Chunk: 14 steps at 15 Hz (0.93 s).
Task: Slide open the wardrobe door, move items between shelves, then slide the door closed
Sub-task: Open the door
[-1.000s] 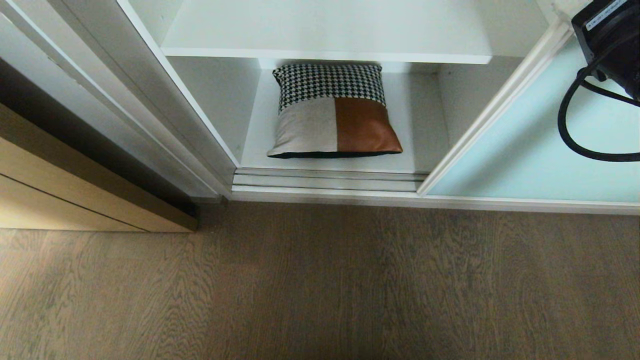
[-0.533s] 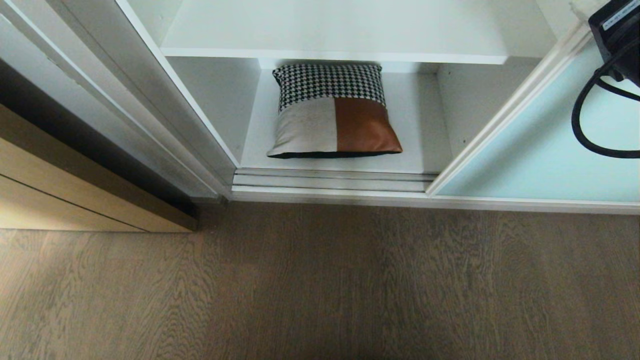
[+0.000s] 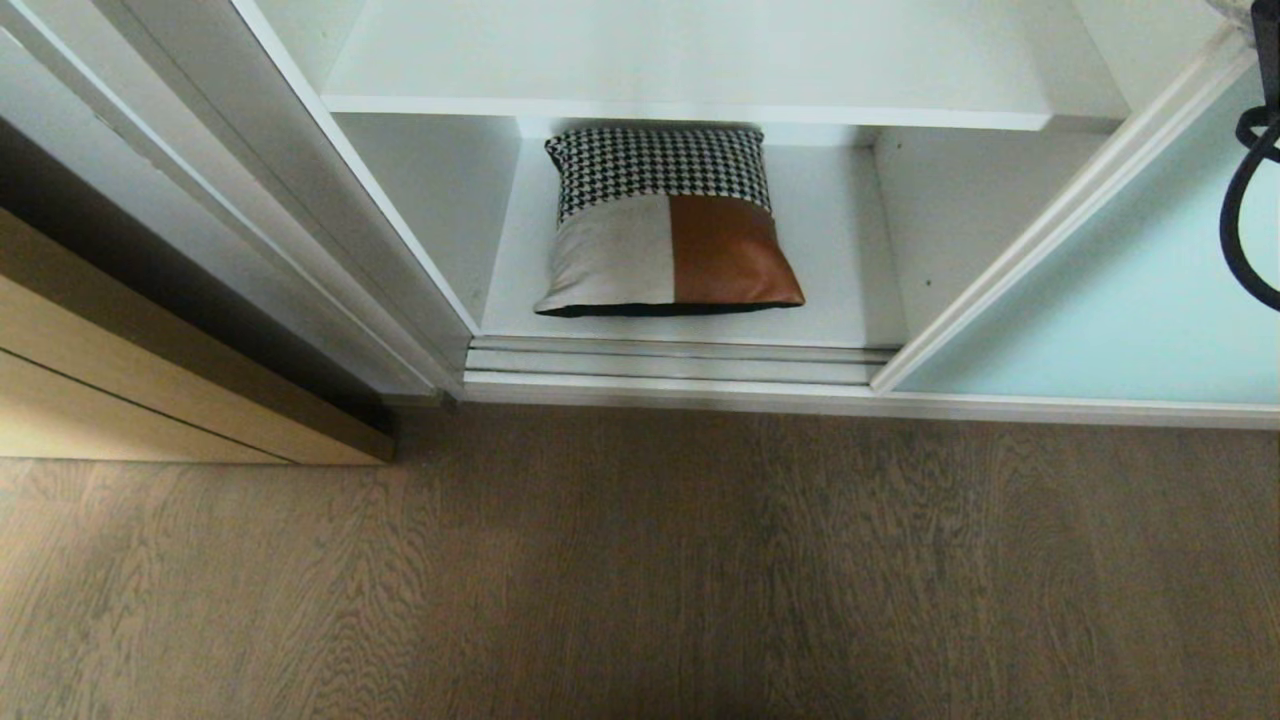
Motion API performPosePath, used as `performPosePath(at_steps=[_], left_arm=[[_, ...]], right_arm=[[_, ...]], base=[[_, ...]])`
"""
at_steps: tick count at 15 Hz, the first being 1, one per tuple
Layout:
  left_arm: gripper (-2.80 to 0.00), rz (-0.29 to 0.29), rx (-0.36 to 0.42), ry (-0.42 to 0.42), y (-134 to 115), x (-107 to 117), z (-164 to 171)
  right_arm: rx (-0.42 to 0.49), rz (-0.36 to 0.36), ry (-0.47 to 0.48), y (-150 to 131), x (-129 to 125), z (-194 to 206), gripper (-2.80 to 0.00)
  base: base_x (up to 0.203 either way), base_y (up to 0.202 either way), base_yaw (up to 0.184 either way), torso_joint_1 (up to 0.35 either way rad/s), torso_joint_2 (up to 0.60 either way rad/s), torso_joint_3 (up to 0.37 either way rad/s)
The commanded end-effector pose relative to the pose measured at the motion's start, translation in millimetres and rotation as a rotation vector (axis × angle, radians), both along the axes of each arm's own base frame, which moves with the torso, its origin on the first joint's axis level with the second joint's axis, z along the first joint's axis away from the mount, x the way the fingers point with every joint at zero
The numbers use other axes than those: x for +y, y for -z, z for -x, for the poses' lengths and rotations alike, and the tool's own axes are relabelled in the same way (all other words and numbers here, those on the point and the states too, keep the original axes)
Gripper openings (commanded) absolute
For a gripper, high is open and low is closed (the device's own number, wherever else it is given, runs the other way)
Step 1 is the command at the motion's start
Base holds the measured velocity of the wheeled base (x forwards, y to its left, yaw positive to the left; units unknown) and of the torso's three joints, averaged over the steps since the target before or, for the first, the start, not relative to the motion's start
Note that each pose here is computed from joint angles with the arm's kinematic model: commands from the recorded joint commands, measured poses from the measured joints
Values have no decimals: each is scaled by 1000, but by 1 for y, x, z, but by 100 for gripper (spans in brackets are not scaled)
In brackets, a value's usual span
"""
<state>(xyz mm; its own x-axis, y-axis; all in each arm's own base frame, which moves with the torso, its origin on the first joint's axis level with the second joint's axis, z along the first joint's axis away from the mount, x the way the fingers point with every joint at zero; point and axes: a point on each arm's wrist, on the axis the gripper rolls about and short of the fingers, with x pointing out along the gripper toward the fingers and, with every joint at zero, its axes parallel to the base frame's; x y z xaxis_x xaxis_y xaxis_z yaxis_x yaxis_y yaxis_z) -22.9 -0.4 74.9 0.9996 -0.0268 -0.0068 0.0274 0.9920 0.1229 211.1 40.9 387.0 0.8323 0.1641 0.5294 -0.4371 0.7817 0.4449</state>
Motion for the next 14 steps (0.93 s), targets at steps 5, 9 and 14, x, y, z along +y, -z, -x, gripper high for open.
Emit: performPosePath(at_steps=[5,9,14], left_arm=[[-280,-1,1,0,0,0,0],[-280,-1,1,1,0,0,0],[-280,-1,1,1,0,0,0]], right_arm=[[4,99,-114,13,0,65,-280],[70,260,-14,52,-10,98,-280],[145,300,210,107,-29,154,-280]], base=[[0,0,0,0,0,0],[0,0,0,0,0,0],[0,0,0,0,0,0]])
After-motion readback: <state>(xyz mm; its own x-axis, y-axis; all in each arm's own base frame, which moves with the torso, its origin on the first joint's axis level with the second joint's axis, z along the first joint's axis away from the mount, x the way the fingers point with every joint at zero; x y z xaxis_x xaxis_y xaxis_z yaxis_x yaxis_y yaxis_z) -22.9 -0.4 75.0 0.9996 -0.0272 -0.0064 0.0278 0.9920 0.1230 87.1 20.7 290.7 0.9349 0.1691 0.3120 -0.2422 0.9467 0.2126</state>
